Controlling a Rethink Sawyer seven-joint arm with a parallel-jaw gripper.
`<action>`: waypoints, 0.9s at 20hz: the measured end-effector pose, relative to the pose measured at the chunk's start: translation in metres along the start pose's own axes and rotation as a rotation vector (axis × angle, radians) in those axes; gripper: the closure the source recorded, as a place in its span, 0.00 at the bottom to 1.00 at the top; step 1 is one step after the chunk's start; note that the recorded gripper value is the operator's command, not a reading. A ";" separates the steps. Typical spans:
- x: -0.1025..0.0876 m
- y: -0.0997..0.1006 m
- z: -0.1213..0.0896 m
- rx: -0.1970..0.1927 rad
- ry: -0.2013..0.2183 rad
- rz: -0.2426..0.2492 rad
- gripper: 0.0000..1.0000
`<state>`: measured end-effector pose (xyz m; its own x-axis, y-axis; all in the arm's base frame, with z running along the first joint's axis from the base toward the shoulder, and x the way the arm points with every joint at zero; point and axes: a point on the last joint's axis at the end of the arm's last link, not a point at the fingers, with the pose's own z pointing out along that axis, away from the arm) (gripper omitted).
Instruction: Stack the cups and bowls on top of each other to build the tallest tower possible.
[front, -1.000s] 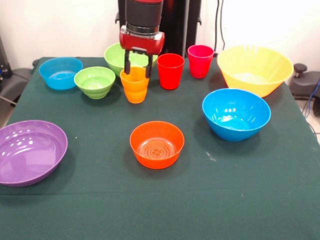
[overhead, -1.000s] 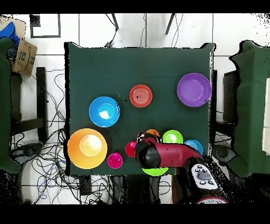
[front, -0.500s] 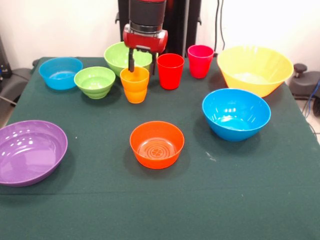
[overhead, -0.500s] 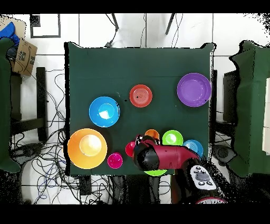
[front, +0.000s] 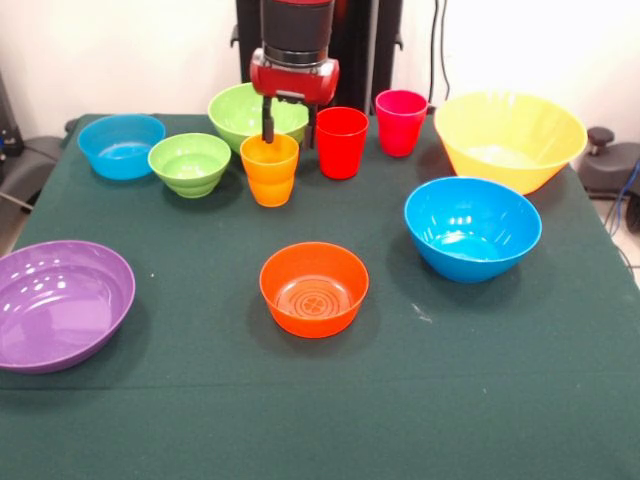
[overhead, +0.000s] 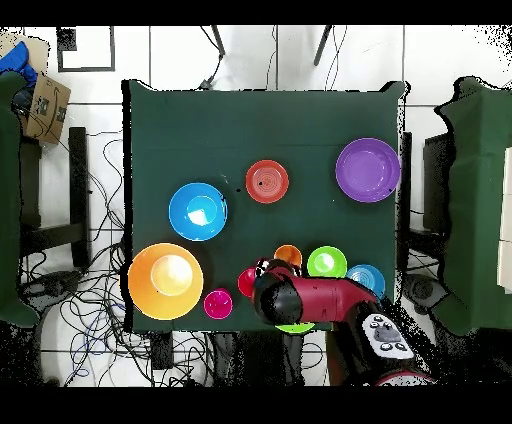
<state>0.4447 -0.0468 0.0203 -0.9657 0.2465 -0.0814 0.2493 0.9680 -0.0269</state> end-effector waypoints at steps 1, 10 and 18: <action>0.001 -0.001 0.001 -0.002 0.003 0.003 0.00; 0.010 0.000 0.010 -0.029 0.015 0.017 0.00; 0.009 0.009 0.014 -0.057 -0.046 0.011 0.00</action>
<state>0.4394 -0.0366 0.0053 -0.9583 0.2560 -0.1268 0.2541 0.9667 0.0307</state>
